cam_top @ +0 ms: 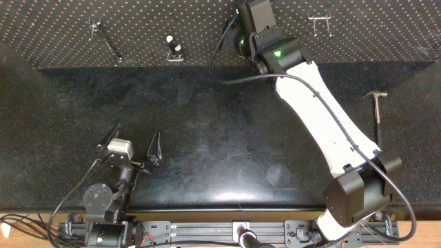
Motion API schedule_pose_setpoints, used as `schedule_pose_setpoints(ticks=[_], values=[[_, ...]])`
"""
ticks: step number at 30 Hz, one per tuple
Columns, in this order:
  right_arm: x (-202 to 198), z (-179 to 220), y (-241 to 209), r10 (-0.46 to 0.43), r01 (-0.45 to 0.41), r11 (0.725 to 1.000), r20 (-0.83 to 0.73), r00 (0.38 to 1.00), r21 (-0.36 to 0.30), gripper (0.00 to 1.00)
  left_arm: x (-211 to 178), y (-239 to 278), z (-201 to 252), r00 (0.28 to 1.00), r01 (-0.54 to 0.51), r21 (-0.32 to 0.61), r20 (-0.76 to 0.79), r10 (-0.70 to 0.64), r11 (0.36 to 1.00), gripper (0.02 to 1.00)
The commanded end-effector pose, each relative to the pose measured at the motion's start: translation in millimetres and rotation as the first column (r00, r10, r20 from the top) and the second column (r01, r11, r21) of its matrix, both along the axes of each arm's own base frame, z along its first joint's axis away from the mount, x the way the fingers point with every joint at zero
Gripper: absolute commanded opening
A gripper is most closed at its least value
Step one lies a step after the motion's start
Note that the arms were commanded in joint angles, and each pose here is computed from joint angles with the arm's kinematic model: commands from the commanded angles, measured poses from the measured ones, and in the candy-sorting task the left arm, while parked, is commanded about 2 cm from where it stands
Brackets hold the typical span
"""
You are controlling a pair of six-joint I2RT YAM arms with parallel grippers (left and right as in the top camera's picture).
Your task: Place Tools Onto Pegboard
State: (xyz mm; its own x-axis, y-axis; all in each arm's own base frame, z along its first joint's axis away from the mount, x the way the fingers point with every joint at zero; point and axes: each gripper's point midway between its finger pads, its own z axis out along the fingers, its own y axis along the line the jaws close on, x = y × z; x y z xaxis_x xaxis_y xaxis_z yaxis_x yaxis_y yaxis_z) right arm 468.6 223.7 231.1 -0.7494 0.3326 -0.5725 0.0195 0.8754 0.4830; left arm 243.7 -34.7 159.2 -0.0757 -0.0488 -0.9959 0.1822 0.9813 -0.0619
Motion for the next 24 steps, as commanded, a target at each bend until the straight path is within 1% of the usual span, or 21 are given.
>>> schedule_pose_setpoints(ticks=[1,3,7,8,10,24], values=[[9,-33,-31,-0.108,0.104,0.993,-0.081,0.991,-0.048,0.327,-1,-3,1,1.0,0.018,0.011,0.006,-0.018,1.0,0.996],[10,-33,-32,-0.113,0.109,0.993,-0.077,0.991,-0.053,0.318,-1,-3,1,1.0,0.018,0.011,0.006,-0.018,1.0,0.993],[16,-32,-48,-0.152,0.147,0.978,-0.023,0.988,-0.15,0.318,-1,-3,1,1.0,0.019,0.011,0.006,-0.019,1.0,0.996],[18,-30,-52,-0.152,0.149,0.972,-0.001,0.988,-0.183,0.318,-1,-3,1,1.0,0.018,0.011,0.006,-0.018,1.0,0.996],[23,-29,-51,-0.116,0.119,0.97,0.029,0.993,-0.212,0.318,-1,-3,1,1.0,0.018,0.011,0.006,-0.018,1.0,0.993],[25,-30,-50,-0.111,0.116,0.97,0.034,0.993,-0.215,0.318,-1,-3,1,1.0,0.018,0.011,0.006,-0.018,1.0,0.996]])
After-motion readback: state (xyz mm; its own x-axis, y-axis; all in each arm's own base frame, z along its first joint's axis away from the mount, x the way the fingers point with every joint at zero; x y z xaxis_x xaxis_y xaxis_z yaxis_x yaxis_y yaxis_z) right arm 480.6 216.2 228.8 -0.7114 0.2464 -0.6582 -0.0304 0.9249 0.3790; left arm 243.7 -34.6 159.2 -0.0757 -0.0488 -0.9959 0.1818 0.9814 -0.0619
